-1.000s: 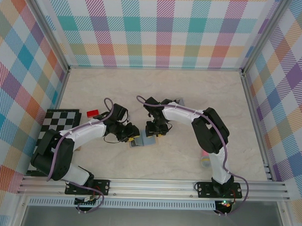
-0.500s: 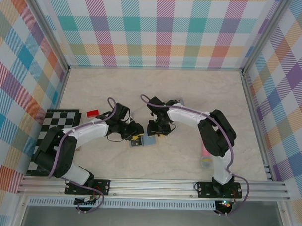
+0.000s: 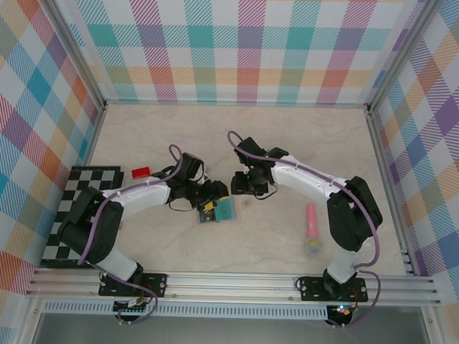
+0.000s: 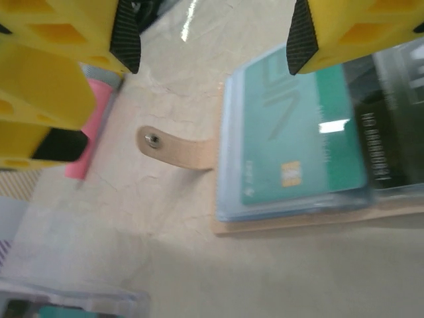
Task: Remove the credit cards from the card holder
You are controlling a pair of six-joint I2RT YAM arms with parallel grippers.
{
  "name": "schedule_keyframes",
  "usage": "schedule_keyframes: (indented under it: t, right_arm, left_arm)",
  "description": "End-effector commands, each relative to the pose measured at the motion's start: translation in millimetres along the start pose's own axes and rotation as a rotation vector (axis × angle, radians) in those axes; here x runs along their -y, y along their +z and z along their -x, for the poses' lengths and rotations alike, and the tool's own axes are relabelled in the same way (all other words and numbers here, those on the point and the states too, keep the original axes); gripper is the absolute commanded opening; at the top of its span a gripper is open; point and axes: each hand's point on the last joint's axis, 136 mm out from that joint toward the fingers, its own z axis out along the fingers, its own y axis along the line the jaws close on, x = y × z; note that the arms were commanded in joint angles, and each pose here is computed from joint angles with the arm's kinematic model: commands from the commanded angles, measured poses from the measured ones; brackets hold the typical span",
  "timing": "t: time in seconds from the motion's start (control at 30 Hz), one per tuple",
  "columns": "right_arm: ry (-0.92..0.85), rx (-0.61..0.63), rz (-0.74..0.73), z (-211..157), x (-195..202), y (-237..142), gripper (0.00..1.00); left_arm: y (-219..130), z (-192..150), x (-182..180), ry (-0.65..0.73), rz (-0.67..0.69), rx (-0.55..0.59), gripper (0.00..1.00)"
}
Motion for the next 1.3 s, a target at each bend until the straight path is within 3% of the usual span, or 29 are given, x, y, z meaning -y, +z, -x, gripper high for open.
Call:
schedule_keyframes:
  t: [0.0,0.2,0.43,0.6,0.8,1.27]
  right_arm:
    - [-0.016,0.001,0.034,0,-6,-2,0.47]
    - [-0.078,-0.07,0.096,-10,-27,12,0.38]
    - [-0.076,-0.131,0.063,-15,-30,35,0.3]
    - [-0.067,-0.17,0.021,-20,-22,49,0.28]
    - [-0.06,-0.213,0.007,-25,-19,60,0.16]
    - [-0.044,-0.278,-0.041,-38,-6,79,0.23]
  left_arm:
    - [-16,1,-22,-0.043,0.137,0.054,0.63]
    - [-17,-2,-41,-0.091,0.174,0.063,0.49]
    - [-8,-1,-36,-0.106,0.129,0.044,0.32]
    - [-1,-1,-38,-0.117,0.135,0.02,0.3]
    - [7,5,-37,-0.115,0.121,0.024,0.26]
    - [16,4,-48,-0.129,0.138,0.018,0.33]
